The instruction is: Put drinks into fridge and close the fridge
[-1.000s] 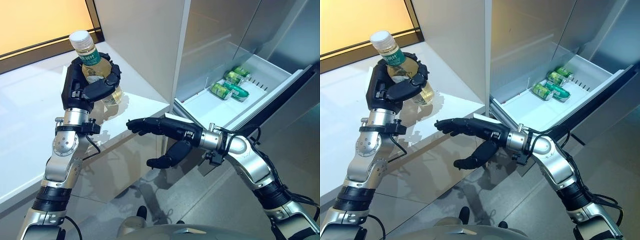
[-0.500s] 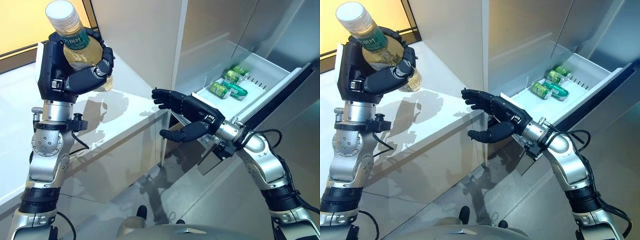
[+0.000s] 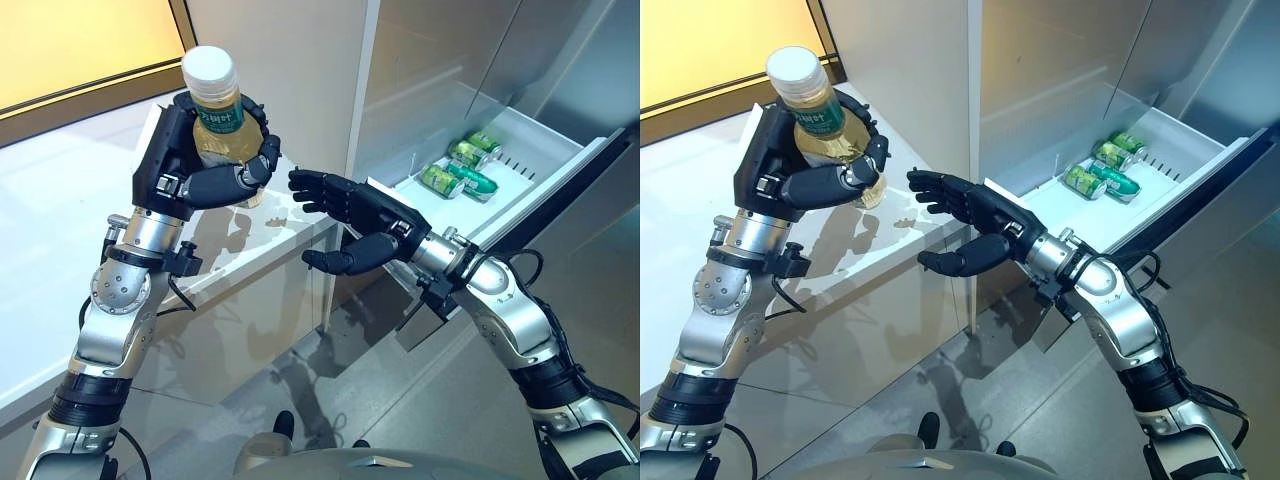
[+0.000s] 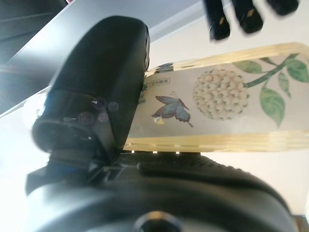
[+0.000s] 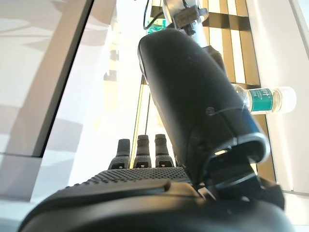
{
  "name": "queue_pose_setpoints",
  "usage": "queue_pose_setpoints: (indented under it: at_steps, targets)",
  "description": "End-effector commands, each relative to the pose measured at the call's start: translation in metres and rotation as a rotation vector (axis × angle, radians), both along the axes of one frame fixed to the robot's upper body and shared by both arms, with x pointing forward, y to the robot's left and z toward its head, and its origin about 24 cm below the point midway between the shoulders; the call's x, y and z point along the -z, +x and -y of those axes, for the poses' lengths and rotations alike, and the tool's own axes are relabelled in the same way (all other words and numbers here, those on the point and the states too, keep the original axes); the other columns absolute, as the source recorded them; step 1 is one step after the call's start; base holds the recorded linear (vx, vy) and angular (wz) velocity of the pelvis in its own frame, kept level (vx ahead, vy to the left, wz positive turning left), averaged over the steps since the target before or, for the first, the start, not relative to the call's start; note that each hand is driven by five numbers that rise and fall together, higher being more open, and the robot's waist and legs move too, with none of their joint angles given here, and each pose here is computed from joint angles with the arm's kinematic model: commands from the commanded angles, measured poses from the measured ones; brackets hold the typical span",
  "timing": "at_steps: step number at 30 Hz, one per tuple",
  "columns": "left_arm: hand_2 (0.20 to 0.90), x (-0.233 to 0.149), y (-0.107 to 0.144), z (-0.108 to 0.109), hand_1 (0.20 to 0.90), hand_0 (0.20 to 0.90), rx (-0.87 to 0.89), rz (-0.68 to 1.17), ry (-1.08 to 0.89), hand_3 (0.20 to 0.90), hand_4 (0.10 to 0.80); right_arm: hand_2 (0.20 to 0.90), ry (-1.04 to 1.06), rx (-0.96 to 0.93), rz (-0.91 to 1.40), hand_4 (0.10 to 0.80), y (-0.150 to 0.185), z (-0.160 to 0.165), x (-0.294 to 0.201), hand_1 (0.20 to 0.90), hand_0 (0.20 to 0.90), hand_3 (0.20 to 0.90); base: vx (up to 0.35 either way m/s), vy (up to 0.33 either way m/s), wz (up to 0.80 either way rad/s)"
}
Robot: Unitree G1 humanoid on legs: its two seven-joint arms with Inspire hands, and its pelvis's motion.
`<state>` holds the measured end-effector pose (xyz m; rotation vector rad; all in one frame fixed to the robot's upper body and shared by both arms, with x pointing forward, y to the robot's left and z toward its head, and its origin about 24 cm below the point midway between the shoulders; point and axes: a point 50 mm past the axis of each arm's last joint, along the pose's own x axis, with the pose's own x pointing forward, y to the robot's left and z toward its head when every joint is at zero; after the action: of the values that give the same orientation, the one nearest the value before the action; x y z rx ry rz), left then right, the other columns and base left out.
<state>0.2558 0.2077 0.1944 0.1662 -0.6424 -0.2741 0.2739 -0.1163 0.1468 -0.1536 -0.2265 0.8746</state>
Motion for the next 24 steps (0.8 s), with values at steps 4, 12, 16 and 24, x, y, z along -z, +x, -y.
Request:
queue_pose_setpoints:
  at_steps: [4,12,16,24]
  targets:
    - [0.3,-0.061,-0.011,0.019,0.3,0.3,0.146,0.309,-0.068,0.2,0.1,0.9,0.14,-0.065,0.134,0.8,0.007,-0.028,-0.045,0.9,0.9,0.9,0.009,-0.002,0.02]
    - [0.3,-0.06,-0.008,0.028,0.3,0.3,0.198,0.286,-0.058,0.2,0.1,0.9,0.16,-0.06,0.141,0.8,0.013,-0.041,-0.053,0.9,0.9,0.9,0.005,-0.001,0.01]
    - [0.3,-0.058,-0.007,0.03,0.3,0.3,0.214,0.273,-0.061,0.2,0.1,0.9,0.18,-0.066,0.13,0.8,0.014,-0.045,-0.056,0.9,0.9,0.9,0.0,0.0,0.0]
    - [0.3,-0.058,-0.006,0.038,0.3,0.3,0.263,0.263,-0.071,0.2,0.1,0.9,0.249,-0.088,0.058,0.8,0.017,-0.059,-0.058,0.9,0.9,0.9,0.0,0.0,0.0]
